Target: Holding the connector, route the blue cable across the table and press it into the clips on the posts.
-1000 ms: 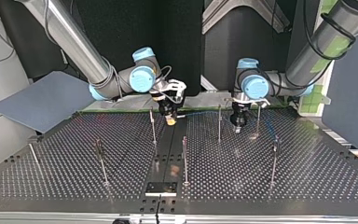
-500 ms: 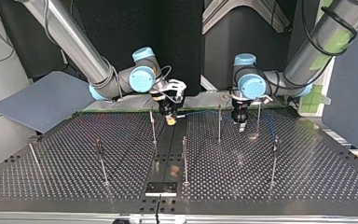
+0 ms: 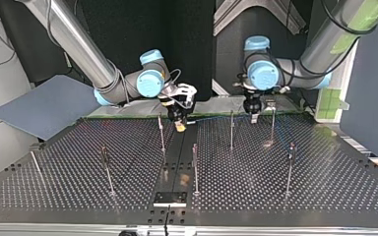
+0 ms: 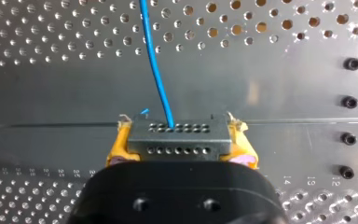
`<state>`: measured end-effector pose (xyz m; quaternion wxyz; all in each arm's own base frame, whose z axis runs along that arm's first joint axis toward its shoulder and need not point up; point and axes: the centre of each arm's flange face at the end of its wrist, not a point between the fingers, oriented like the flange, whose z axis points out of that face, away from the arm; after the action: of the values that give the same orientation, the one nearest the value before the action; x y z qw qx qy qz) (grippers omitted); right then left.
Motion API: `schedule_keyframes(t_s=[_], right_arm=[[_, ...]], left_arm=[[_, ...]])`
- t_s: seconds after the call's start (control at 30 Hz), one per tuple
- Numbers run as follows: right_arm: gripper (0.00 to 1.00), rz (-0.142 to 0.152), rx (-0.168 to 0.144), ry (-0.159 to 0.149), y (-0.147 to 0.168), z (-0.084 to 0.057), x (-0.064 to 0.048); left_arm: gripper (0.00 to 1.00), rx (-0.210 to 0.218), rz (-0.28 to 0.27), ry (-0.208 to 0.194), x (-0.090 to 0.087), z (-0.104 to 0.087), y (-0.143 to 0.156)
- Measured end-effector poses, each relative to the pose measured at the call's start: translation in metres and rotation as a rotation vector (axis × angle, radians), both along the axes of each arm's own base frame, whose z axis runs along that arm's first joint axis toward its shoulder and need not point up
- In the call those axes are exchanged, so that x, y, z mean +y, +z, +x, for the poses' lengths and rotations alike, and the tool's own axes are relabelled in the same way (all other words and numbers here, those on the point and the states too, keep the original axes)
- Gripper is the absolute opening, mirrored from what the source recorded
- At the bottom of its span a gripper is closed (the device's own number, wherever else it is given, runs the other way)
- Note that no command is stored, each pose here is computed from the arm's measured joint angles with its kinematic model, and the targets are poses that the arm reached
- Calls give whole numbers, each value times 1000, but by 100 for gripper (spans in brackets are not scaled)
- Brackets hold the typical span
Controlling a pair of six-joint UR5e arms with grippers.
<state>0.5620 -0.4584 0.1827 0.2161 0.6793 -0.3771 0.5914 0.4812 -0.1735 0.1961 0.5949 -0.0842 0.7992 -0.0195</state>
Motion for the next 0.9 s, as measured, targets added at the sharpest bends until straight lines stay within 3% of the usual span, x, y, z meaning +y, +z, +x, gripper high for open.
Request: schedule_keyframes(t_s=[0.3, 0.5, 0.6, 0.9], right_arm=[[0, 1, 1, 0, 0, 0, 0], [0, 4, 1, -4, 0, -2, -2], [0, 6, 3, -10, 0, -5, -5], [0, 9, 5, -28, -1, -12, -13]], left_arm=[[100, 69, 2, -46, -17, -46, 6], [100, 96, 7, -60, -22, -58, 6], [100, 84, 0, -76, -27, -63, 10], [100, 20, -60, -172, -59, -70, 17]])
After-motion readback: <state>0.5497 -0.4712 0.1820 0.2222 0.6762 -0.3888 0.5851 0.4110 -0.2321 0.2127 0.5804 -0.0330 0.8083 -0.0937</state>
